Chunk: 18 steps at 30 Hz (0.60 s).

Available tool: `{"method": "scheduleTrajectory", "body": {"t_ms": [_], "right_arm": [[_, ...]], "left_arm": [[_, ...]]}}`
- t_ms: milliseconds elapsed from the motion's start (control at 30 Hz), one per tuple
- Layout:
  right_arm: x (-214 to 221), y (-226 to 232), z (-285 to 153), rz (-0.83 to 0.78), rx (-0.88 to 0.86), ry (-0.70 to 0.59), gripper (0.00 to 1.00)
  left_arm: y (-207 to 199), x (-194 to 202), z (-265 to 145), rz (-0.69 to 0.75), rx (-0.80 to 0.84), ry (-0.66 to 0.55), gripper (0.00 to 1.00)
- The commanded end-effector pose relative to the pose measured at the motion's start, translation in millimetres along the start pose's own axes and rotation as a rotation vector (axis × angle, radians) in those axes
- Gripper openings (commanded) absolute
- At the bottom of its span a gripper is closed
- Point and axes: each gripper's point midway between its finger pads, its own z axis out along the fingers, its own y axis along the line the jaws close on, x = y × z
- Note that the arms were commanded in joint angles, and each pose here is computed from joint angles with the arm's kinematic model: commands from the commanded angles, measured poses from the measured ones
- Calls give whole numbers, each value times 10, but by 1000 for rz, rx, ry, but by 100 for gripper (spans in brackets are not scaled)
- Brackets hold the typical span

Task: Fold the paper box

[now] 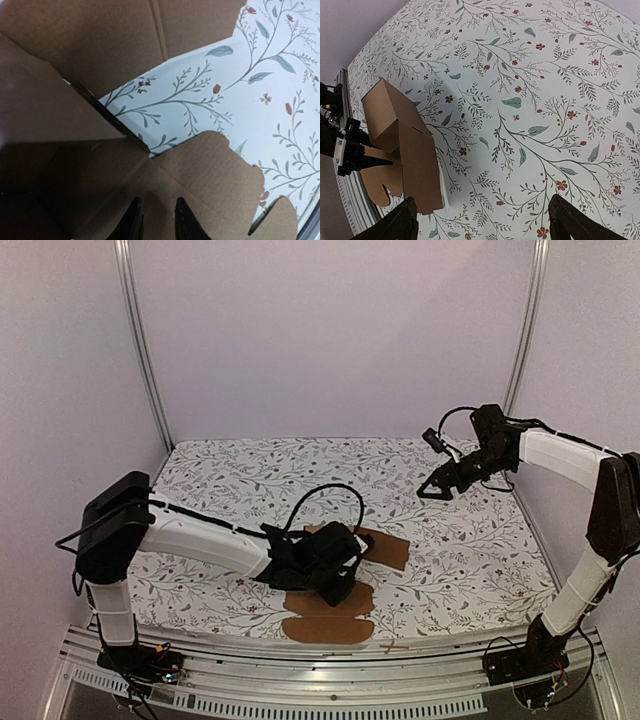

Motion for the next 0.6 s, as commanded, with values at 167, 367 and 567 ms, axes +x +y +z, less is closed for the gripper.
{"method": "scheduleTrajectory", "body": {"t_ms": [167,367,567], "right_arm": [[273,-104,104,-108,42,92,83],[515,72,303,-185,11,193,80],[640,264,467,-287,-10,254,81]], "left_arm": [[-238,-873,-1310,148,101,-210,44],[938,-822,-1182,-51,-96,-114,59],[1037,-742,-875,-69,50,-127,64]]}}
